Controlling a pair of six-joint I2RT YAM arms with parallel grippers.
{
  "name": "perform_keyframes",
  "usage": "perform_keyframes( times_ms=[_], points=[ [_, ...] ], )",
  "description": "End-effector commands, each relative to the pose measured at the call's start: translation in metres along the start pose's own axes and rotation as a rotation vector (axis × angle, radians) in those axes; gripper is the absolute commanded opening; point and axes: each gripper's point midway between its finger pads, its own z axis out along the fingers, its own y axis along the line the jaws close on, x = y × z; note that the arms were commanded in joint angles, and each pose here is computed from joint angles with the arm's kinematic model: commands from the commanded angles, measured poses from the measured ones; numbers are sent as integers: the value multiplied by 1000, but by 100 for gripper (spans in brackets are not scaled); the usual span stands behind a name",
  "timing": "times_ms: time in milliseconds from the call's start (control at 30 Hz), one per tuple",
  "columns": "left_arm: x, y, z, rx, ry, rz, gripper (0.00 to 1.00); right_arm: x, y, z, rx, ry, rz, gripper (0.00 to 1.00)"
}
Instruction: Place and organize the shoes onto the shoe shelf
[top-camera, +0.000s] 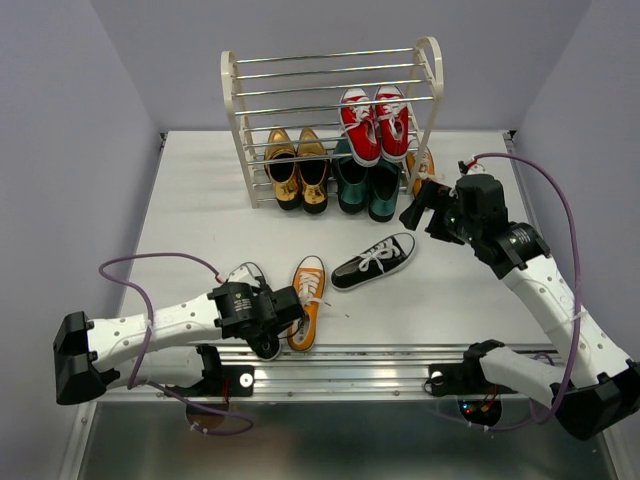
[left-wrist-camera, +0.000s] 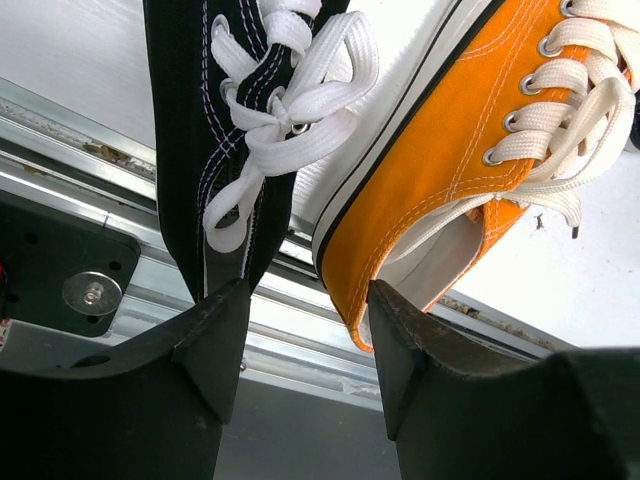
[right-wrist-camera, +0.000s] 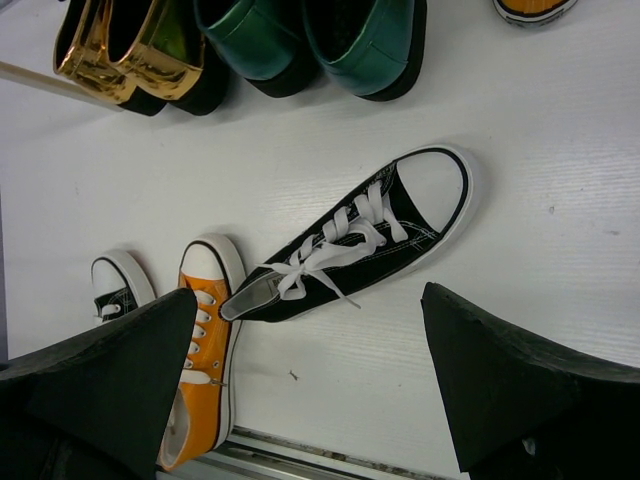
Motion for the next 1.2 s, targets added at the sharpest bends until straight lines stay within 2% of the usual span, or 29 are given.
perform_keyframes(
  times_ms=[0, 900, 1000, 1167],
  points=[
    [-10, 12, 2, -29, -52, -15, 61, -14, 13, -5, -59, -54, 13, 100],
    [2, 28, 36, -185, -86, -10, 62, -12, 14, -13, -85, -60, 11, 100],
    [-1, 19, 38, -171, -116, 5, 57, -10, 17, -13, -100, -54, 11, 100],
    [-4, -2, 45, -121, -136, 2, 31, -12, 16, -19, -100, -63, 7, 100]
  ],
)
